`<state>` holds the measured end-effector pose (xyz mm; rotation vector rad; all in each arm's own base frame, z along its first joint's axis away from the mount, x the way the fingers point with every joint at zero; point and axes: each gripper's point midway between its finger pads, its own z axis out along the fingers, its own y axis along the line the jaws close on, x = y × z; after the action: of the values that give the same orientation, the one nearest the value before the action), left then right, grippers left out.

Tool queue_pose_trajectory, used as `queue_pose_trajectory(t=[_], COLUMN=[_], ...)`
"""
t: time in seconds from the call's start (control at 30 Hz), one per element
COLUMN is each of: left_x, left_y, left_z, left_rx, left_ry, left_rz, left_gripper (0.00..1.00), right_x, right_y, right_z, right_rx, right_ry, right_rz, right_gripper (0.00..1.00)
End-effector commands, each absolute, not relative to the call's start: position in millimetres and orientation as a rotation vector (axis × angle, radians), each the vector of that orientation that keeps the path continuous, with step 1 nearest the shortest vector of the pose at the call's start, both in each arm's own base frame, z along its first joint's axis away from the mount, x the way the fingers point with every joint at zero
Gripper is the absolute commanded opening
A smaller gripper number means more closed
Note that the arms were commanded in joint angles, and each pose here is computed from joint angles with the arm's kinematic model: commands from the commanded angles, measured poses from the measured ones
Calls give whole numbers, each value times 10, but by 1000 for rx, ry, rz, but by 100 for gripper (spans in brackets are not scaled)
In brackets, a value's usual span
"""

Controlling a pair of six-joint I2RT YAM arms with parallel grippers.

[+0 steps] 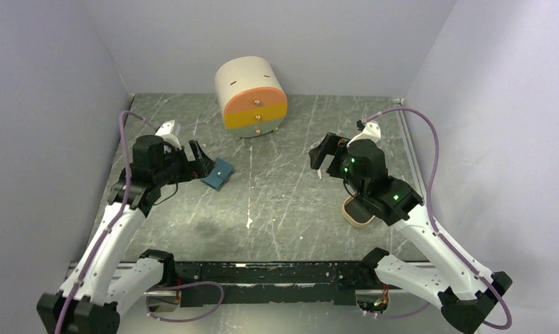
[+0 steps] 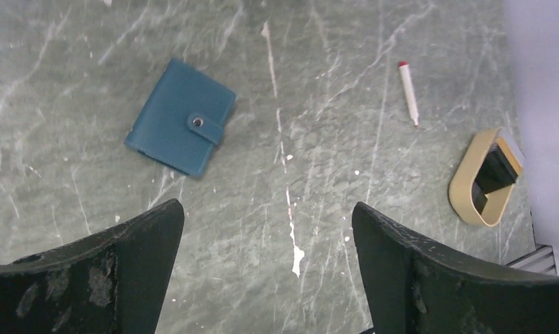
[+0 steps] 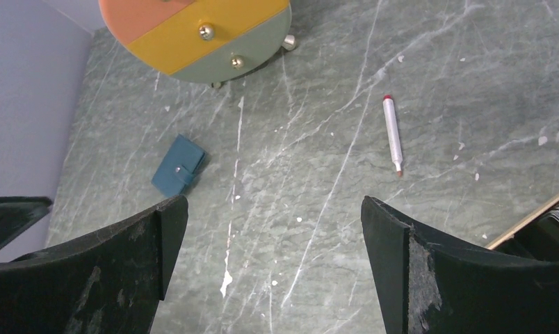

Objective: Put the credit cards into the card holder
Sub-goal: Move the card holder to the center of the board.

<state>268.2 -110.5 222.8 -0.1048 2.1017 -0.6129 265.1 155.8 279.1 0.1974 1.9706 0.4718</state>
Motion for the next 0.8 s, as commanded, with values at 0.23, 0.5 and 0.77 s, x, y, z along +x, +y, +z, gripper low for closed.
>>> queue_pose_trajectory(t=[0.23,0.5,0.77], left_x=[3083,3529,3697], left_y=[-1024,-802,-891], left_z=[1774,1363,699], left_rx=[-223,-351,-305], left_ry=[2342,2476,2636], left_rz=[-520,-546,-722], left_gripper=[73,63,61], right_x=[2597,2481,2416], right_y=[1490,1467,1526], right_z=[2988,3051,3047], right_rx=[149,110,88], right_ry=[1889,1840,1833], right_rz=[493,540,599], right_gripper=[99,99,99])
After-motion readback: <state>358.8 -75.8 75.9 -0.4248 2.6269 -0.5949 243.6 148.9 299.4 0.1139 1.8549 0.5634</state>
